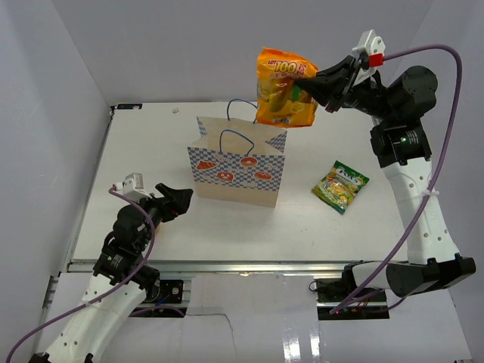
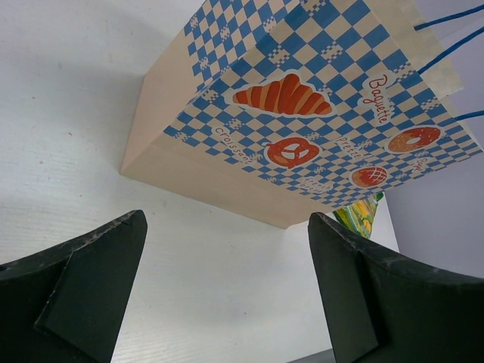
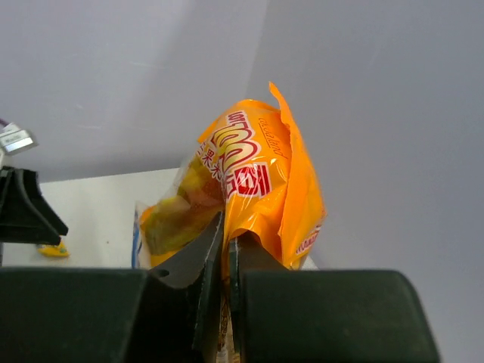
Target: Place the snacks into the paper bag
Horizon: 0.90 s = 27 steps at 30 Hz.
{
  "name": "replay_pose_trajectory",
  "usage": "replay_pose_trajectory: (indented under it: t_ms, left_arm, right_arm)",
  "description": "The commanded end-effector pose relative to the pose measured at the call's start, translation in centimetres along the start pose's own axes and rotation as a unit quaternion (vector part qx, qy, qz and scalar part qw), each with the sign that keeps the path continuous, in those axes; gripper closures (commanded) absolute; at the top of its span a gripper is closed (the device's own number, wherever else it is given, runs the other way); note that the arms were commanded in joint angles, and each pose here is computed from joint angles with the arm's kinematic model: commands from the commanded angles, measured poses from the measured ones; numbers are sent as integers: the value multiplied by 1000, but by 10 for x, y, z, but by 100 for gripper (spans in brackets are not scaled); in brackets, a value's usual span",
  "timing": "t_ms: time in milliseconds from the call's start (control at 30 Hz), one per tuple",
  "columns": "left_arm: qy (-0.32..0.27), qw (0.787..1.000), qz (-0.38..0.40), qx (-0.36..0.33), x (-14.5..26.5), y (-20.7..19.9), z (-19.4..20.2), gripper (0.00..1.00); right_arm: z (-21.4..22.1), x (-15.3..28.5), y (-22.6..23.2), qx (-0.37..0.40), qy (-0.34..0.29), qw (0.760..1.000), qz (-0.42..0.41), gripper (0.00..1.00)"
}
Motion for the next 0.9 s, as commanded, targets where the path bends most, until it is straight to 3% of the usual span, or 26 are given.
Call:
replay_pose_trajectory:
  t_ms: [0,367,500,733,867]
  left_arm:
    - [7,1000,-3,13,-1,-1,2,2]
    - [6,1000,0,20,0,-1,3,2]
    - [7,1000,0,31,1,-2,3,2]
    - [14,994,-49,99,-2,8,8,2]
    - [3,974,-115,193,-4,19,8,2]
  right_arm:
    - [-39,-2,15,99,-38,994,-10,92]
    - [-9,-40,33,138,-16,989,-53,92]
    - [21,-55,35,150,10,987,-62,92]
    - [63,-71,45,186,44,978,-82,92]
    - [89,-79,54,206,64,971,-104,92]
Point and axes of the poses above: each gripper's point midway between its finger pads, its own x axis back along the fingers, its own y axis along the line the jaws close on, z = x × y, the point moved 3 cm from there along x, back along the fingers, and after that the axes turned 3 degrees about -x, right-handed, at the moved point
